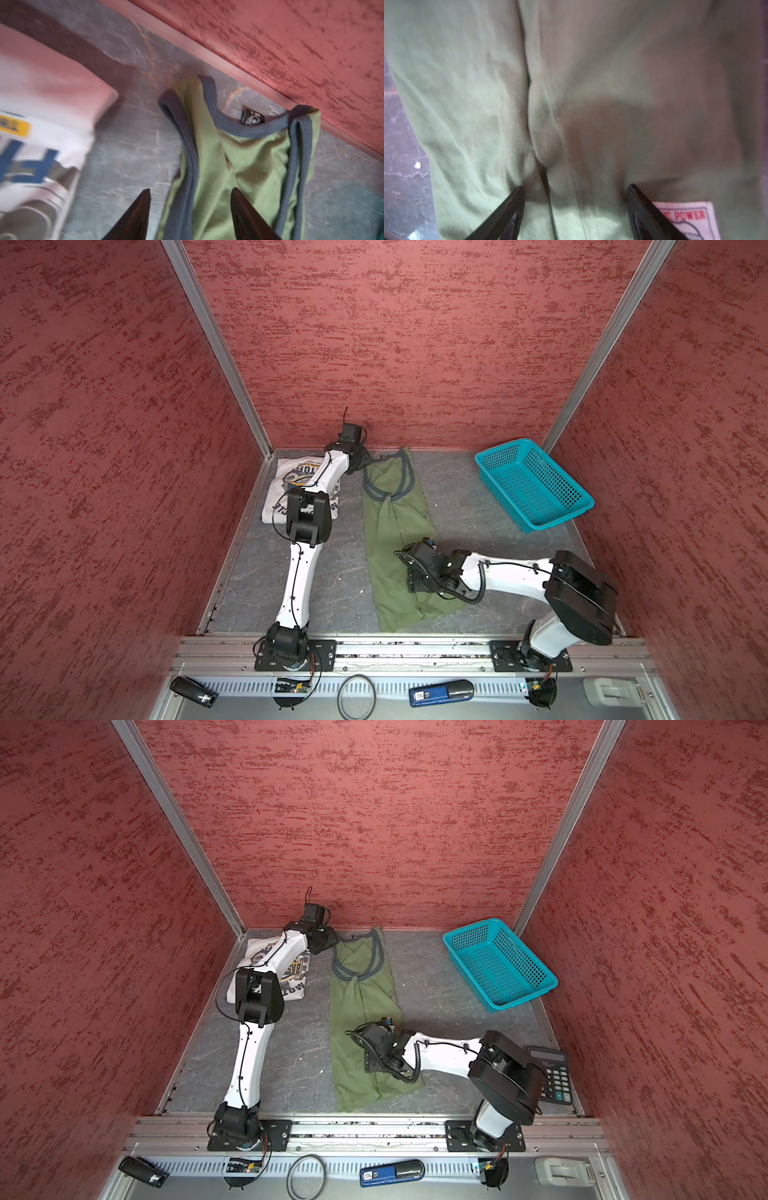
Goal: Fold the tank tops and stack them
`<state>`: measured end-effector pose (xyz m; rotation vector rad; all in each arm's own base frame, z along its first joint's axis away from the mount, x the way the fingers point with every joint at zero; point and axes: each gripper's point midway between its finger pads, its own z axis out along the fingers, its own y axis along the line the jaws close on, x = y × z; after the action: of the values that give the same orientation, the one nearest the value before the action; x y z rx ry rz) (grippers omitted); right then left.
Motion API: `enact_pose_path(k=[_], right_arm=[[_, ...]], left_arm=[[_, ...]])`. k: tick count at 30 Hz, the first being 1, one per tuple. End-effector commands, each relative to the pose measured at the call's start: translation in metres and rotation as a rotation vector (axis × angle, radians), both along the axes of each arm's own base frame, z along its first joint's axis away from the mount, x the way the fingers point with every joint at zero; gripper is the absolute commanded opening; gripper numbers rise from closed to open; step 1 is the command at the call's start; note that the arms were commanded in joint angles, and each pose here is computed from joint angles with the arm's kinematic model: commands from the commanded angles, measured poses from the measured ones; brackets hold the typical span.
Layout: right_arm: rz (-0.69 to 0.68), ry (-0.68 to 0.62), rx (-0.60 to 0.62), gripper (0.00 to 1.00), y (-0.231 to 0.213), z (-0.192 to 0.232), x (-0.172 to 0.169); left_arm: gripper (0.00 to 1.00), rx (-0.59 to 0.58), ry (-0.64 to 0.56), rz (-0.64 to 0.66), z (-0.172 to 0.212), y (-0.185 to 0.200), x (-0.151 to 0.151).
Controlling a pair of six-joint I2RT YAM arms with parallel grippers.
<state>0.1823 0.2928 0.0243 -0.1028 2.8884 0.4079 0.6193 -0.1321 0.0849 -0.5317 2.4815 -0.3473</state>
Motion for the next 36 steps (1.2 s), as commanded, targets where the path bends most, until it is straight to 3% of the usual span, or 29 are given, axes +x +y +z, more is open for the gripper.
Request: enact_pose_path(k=[1, 9, 17, 22, 29, 36], right_arm=[[0.081, 0.195, -0.094, 0.78, -0.012, -0.037, -0.048], [0.01, 0.007, -0.078, 0.78, -0.038, 0.003, -0.015], [-0.047, 0.042, -0.111, 0.78, -0.061, -0.009, 0.003], [-0.034, 0.099, -0.088, 0.77, -0.053, -0.022, -0.014], [0.046, 0.149, -0.054, 0.75, -0.026, -0.026, -0.049], [0.031, 0.078, -0.061, 0.75, -0.032, 0.007, -0.05]], left_arm=[[0.63, -0.025, 0.084, -0.027, -0.013, -0.015, -0.019], [0.57, 0.005, 0.144, -0.079, -0.012, -0.027, -0.051], [0.56, -0.025, 0.162, -0.114, 0.002, -0.044, -0.136], [0.54, -0.099, 0.197, -0.126, -0.026, -0.053, -0.182], [0.52, -0.113, 0.237, -0.17, -0.062, -0.071, -0.186], [0.56, -0.067, 0.171, -0.223, -0.032, -0.073, -0.173]])
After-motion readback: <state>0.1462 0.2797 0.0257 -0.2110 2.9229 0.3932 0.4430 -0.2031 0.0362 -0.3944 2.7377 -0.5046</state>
